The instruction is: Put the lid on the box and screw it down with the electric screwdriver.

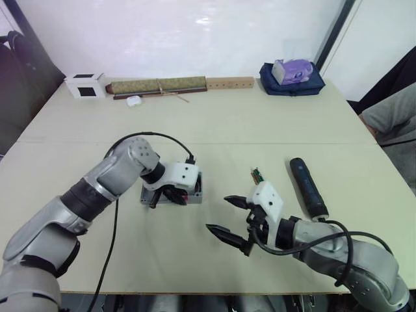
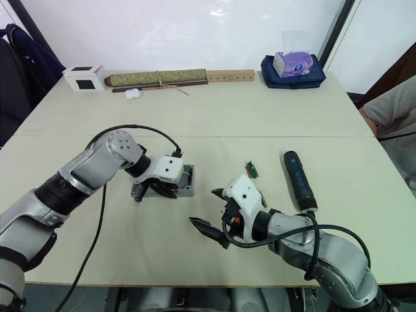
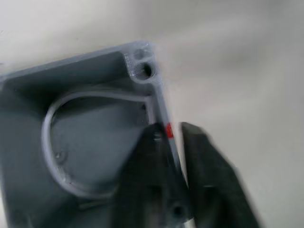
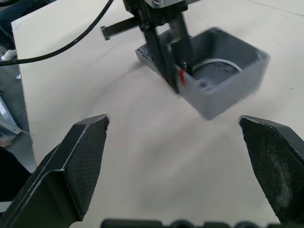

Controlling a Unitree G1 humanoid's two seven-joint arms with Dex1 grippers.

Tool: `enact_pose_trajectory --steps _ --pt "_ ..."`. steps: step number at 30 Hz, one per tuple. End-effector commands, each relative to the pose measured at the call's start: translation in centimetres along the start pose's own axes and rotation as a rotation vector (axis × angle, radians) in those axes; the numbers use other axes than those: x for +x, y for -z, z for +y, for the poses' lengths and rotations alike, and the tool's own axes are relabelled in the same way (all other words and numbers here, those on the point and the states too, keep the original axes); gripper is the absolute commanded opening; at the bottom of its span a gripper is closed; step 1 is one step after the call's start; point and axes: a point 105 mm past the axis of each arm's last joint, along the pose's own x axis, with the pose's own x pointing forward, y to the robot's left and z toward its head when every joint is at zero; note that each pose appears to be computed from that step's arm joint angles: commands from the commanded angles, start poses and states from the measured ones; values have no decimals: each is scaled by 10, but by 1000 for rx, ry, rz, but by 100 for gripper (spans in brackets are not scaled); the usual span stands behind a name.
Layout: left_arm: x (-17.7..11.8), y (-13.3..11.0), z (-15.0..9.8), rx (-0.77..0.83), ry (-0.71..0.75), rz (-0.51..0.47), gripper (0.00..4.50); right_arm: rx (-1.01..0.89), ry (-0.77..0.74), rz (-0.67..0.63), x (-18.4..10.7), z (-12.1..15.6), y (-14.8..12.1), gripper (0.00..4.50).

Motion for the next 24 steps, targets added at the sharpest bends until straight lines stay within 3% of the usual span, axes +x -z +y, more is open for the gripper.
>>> enact_pose_trajectory --steps 1,9,11,17,21,24 --pt "-3 -3 2 21 -20 -7 9 -24 -6 -35 -1 3 -8 450" --pt "-9 -14 18 73 -70 -47 9 -12 -41 19 -5 7 1 450" --pt "-16 -32 14 222 -10 -109 9 13 -65 68 -15 10 9 450" --pt "-17 -49 4 460 121 -146 9 59 -63 141 -35 13 25 450" --pt "-1 -50 9 622 184 -128 9 31 36 141 -38 1 24 450" --pt "10 -42 11 649 238 -75 9 30 38 125 -37 5 20 450"
